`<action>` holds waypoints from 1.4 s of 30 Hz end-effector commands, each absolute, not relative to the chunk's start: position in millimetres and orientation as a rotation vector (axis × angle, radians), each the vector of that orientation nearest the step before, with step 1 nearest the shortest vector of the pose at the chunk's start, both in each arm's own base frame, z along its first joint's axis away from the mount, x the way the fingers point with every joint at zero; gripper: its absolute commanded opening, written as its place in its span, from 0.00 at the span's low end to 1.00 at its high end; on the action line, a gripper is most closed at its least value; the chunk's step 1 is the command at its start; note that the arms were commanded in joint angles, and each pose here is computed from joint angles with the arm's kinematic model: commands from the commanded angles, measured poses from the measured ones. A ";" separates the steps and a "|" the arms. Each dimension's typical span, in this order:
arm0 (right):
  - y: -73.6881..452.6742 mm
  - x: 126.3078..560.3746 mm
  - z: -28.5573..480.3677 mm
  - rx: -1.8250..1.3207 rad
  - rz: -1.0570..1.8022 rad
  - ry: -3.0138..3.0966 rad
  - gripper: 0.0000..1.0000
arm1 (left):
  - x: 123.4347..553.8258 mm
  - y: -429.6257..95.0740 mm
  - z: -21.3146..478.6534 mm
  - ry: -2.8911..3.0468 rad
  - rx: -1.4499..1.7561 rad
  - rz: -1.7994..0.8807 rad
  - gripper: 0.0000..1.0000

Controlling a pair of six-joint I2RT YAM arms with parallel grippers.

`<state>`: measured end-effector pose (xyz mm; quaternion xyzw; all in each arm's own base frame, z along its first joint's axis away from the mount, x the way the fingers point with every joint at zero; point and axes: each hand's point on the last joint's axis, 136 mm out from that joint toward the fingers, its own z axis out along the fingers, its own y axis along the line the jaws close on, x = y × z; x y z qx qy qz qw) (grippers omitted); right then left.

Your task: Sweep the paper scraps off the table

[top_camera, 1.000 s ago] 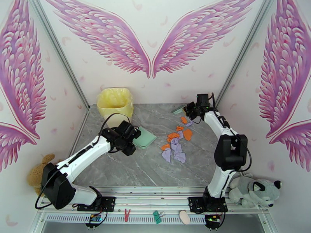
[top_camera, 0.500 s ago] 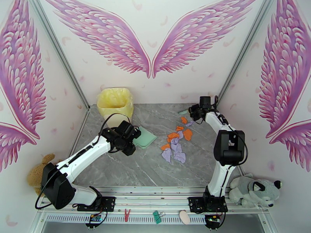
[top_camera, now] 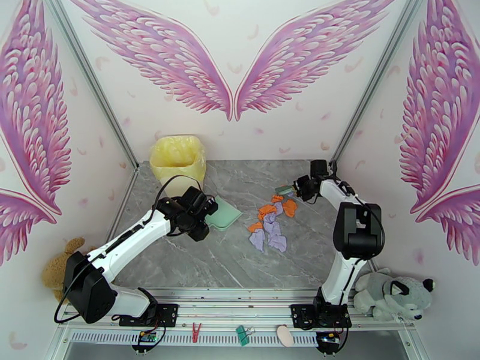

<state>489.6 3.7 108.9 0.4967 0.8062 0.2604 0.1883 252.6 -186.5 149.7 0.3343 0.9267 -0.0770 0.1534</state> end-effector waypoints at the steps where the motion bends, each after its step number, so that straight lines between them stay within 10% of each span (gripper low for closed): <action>1: 4.9 457.4 105.6 1.407 0.695 2.350 0.00 | 250.6 -192.6 152.7 2.646 0.992 -0.253 0.00; 19: 20.7 408.2 184.0 1.164 0.803 2.352 0.00 | 231.2 -198.2 139.4 2.676 1.079 -0.267 0.00; 42: -103.2 381.2 209.6 0.226 -0.690 2.636 0.00 | 182.8 -216.4 108.0 2.681 1.514 -0.156 0.00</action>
